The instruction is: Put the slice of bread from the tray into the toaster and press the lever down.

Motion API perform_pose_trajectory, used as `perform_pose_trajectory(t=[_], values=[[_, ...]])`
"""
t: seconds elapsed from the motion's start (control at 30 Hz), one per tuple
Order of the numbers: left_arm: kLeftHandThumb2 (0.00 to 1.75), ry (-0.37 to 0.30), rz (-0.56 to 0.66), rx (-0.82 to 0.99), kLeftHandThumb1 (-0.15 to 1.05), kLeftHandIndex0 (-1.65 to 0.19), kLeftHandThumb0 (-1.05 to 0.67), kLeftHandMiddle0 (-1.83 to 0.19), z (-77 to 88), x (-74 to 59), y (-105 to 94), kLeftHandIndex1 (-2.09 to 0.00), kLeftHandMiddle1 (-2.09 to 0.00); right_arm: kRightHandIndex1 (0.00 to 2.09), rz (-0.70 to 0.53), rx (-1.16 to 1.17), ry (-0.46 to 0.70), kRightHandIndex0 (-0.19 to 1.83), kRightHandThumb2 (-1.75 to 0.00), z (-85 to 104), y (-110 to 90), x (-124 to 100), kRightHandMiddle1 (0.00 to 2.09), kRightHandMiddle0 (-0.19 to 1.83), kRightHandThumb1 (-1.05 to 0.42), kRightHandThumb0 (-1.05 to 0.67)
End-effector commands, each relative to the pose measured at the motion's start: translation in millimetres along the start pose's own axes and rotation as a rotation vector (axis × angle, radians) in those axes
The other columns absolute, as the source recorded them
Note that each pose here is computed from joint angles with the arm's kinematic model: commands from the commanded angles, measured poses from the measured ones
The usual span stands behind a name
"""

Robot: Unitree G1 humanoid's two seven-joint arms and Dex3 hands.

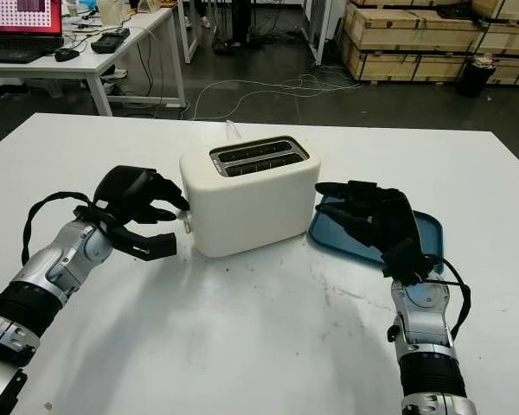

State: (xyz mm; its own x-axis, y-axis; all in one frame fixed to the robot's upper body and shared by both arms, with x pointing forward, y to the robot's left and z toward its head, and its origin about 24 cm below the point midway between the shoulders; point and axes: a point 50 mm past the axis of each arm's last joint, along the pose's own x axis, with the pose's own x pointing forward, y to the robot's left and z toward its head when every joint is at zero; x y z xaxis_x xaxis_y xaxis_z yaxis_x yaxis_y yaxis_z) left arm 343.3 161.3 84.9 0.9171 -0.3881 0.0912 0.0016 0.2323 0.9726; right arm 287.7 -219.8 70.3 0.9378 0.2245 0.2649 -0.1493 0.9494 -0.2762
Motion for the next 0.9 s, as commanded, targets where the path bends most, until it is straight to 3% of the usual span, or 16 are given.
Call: perform_pose_trajectory(t=[0.0, 0.27, 0.43, 0.53, 0.6, 0.63, 0.67, 0.77, 0.8, 0.87], values=[[0.0, -0.129, -0.391, -0.047, 0.9, -1.21, -0.24, -0.76, 62.2, -22.2, -101.2, -0.03, -1.27, 0.14, -0.003, 0.003, -0.005, 1.16, 0.0, 0.8, -1, 2, 0.0, 1.09, -0.89, -0.57], [0.0, -0.173, -0.337, -0.037, 0.89, -1.18, -0.23, -0.72, 55.2, -17.7, -81.0, -0.01, -1.46, 0.15, 0.0, 0.0, -0.006, 1.16, 0.0, 1.8, 0, 2, 0.0, 1.09, -0.89, -0.59], [0.0, -0.216, -0.315, -0.01, 0.88, -1.2, -0.26, -0.77, 54.9, -6.8, -52.7, -0.02, -1.25, 0.16, 0.002, 0.015, -0.01, 1.17, 0.0, 1.3, 1, 2, 0.0, 1.09, -0.89, -0.59], [0.0, -0.261, -0.26, -0.045, 0.87, -1.18, -0.26, -0.73, 64.7, 2.4, -32.8, -0.01, -1.52, 0.16, 0.005, 0.007, -0.01, 1.17, 0.0, 0.3, 1, 2, 0.0, 1.09, -0.89, -0.59], [0.01, -0.266, -0.185, -0.115, 0.87, -1.18, -0.26, -0.72, 71.8, 8.4, -25.9, -0.01, -1.58, 0.17, 0.007, 0.01, -0.01, 1.17, 0.0, -0.1, 2, 2, 0.0, 1.09, -0.89, -0.59], [0.01, -0.254, -0.161, -0.144, 0.87, -1.19, -0.25, -0.71, 73.9, 10.4, -27.5, -0.02, -1.63, 0.17, 0.007, 0.012, -0.009, 1.17, 0.0, -0.2, 2, 2, 0.0, 1.09, -0.89, -0.58], [0.01, -0.21, -0.166, -0.179, 0.88, -1.19, -0.24, -0.7, 74.2, 11.1, -41.3, -0.02, -1.65, 0.17, 0.006, 0.013, -0.006, 1.17, 0.0, -0.5, 2, 2, 0.0, 1.09, -0.89, -0.58], [0.01, -0.064, -0.319, -0.205, 0.87, -1.2, -0.23, -0.79, 73.6, -4.0, -105.3, -0.02, -1.1, 0.18, 0.0, 0.02, 0.003, 1.17, 0.0, -1.7, 1, 0, 0.0, 1.1, -0.88, -0.58], [0.0, -0.034, -0.385, -0.208, 0.86, -1.21, -0.24, -0.81, 74.9, -11.5, -120.4, -0.02, -1.06, 0.18, -0.001, 0.018, 0.007, 1.17, 0.0, -1.8, 0, 0, 0.0, 1.1, -0.88, -0.58], [0.01, -0.022, -0.431, -0.239, 0.9, -1.16, -0.28, -0.75, 79.1, -19.0, -130.4, -0.01, -1.07, 0.18, -0.002, 0.01, 0.009, 1.16, 0.0, -1.2, -3, -1, 0.0, 1.1, -0.89, -0.59]])
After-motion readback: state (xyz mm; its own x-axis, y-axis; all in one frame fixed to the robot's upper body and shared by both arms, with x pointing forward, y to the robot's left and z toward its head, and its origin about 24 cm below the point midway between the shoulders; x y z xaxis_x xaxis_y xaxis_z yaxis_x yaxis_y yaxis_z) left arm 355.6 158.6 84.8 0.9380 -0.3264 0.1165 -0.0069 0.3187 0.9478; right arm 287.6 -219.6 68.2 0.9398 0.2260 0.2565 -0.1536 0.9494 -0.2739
